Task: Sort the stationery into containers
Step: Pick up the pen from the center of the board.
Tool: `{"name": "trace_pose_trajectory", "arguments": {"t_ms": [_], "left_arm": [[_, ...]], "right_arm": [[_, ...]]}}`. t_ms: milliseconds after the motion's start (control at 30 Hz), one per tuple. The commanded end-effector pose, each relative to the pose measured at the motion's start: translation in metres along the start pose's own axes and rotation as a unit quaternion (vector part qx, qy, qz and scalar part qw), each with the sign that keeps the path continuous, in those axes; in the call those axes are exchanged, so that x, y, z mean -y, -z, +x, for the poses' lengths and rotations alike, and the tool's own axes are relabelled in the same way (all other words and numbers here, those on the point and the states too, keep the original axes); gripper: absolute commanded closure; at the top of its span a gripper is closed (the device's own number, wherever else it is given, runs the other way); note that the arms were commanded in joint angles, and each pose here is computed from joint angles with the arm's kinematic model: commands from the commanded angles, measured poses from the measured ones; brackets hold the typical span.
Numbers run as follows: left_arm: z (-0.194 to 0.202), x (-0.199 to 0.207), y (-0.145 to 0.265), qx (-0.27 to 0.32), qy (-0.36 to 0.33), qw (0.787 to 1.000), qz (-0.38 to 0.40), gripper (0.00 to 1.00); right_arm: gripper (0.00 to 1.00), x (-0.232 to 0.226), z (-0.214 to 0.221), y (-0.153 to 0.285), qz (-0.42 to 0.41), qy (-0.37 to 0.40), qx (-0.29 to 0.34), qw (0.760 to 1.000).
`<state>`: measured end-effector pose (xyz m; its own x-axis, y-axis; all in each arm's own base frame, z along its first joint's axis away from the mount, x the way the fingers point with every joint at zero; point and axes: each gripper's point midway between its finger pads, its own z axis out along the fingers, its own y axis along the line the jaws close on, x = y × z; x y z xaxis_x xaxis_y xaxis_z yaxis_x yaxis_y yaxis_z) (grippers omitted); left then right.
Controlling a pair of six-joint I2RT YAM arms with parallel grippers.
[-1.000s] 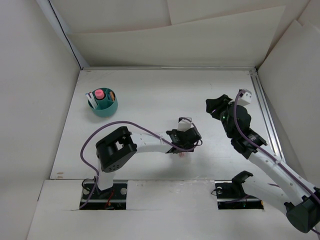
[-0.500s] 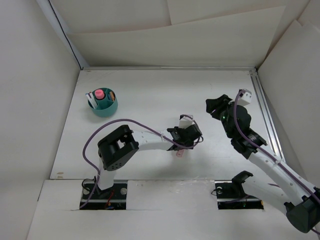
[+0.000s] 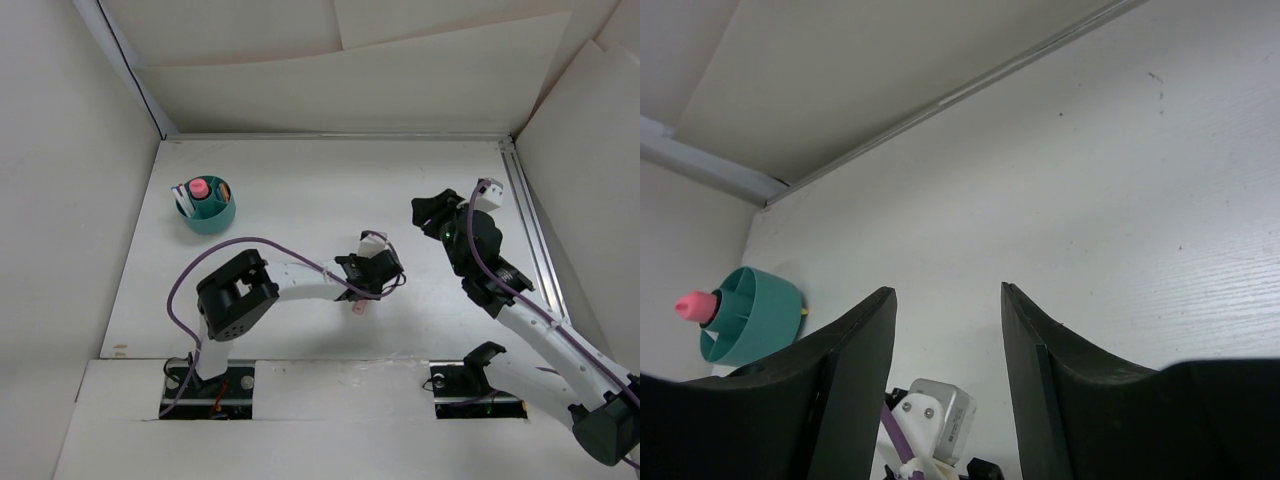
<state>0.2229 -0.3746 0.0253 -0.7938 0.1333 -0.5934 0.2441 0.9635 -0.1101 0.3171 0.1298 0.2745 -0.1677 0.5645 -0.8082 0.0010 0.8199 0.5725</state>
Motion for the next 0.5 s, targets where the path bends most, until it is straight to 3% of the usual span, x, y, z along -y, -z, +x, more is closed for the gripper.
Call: {"name": "trace_pose_trajectory", "arguments": {"t_ms": [0,133,267,433,467], "left_arm": [[-0.0034,0.0005,-0.0021,0.000,-0.016,1.000,-0.007,0.64],[-0.0028,0.0028,-0.0036,-0.003,-0.022,1.000,-0.004,0.65],[-0.0033,0.0044,-0.0053,-0.003,-0.022,1.000,-0.004,0.77],[-0.0092,0.0045,-0.0017,0.007,-0.014,1.000,-0.004,1.00],[-0.0115,0.0023,-0.0021,0.013,-0.014,1.000,-0.011,1.00]], "right_arm": [[0.48,-0.0151,-0.0219,0.0007,-0.018,-0.011,0.023,1.000],[0.48,-0.0151,-0.0219,0.0007,-0.018,-0.011,0.023,1.000],[0.48,-0.0151,-0.0219,0.0007,-0.018,-0.011,0.023,1.000],[0.48,-0.0161,-0.0246,0.0027,-0.020,-0.013,0.026,0.999],[0.48,-0.0161,-0.0246,0.0027,-0.020,-0.013,0.026,0.999]]}}
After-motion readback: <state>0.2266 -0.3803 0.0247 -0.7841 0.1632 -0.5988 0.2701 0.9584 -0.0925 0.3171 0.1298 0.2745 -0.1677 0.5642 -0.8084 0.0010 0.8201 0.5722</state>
